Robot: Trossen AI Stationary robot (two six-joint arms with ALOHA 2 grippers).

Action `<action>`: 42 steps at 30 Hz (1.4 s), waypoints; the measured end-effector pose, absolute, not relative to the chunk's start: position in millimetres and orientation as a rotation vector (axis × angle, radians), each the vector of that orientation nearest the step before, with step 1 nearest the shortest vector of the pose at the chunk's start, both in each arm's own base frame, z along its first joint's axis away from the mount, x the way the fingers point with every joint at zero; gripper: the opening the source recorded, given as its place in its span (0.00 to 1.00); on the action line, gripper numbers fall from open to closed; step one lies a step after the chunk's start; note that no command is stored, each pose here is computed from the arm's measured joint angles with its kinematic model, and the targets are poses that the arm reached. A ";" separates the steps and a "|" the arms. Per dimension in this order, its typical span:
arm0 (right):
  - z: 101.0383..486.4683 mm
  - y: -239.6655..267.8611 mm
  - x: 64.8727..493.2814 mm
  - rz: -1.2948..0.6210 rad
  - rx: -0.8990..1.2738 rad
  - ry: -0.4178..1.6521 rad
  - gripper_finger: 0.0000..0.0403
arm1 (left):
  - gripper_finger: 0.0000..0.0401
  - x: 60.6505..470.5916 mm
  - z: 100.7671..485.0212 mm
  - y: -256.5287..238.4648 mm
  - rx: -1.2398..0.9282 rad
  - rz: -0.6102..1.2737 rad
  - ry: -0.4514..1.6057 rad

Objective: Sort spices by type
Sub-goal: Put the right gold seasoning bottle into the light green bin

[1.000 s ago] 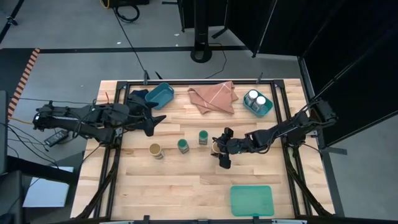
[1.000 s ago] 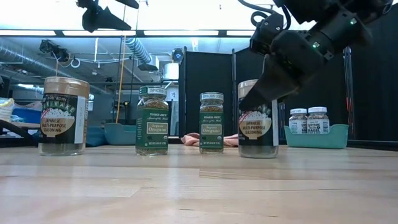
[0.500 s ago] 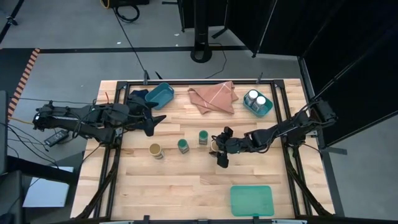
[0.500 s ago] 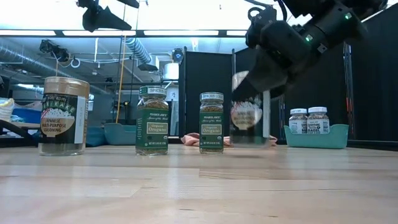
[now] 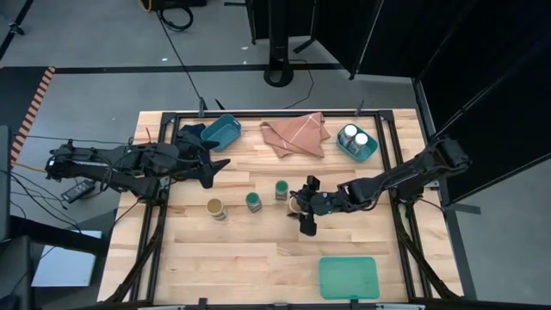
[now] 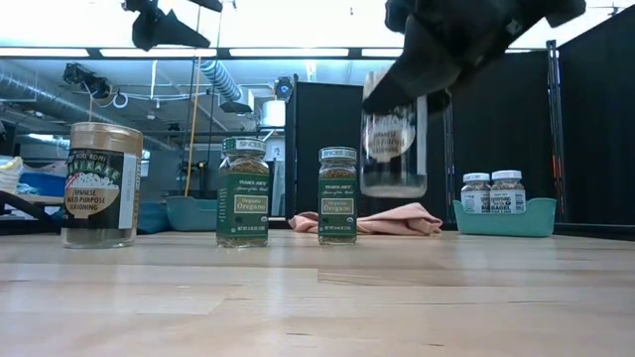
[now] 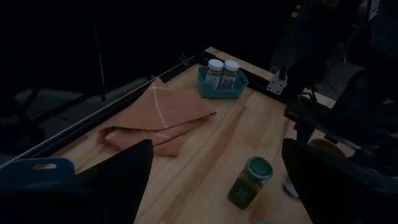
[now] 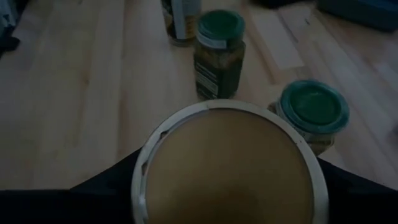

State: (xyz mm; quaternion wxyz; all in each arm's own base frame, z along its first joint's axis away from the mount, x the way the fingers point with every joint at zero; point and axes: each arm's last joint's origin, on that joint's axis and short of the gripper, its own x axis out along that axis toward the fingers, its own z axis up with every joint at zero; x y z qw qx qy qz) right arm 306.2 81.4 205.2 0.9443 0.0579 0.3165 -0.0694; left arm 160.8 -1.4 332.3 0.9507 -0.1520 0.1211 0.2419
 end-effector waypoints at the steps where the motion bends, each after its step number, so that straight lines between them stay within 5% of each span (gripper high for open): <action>1: 208.0 83.5 305.5 -0.137 0.114 0.646 0.70 | 0.90 160.9 332.6 -1.4 -0.310 0.490 0.243; 23: 271.6 135.6 248.0 -0.007 0.332 0.483 0.70 | 0.90 161.2 333.1 -1.6 -0.331 0.484 0.235; 42: 268.3 198.8 197.5 0.036 0.611 0.515 0.70 | 0.90 161.2 333.2 -1.3 -0.318 0.485 0.238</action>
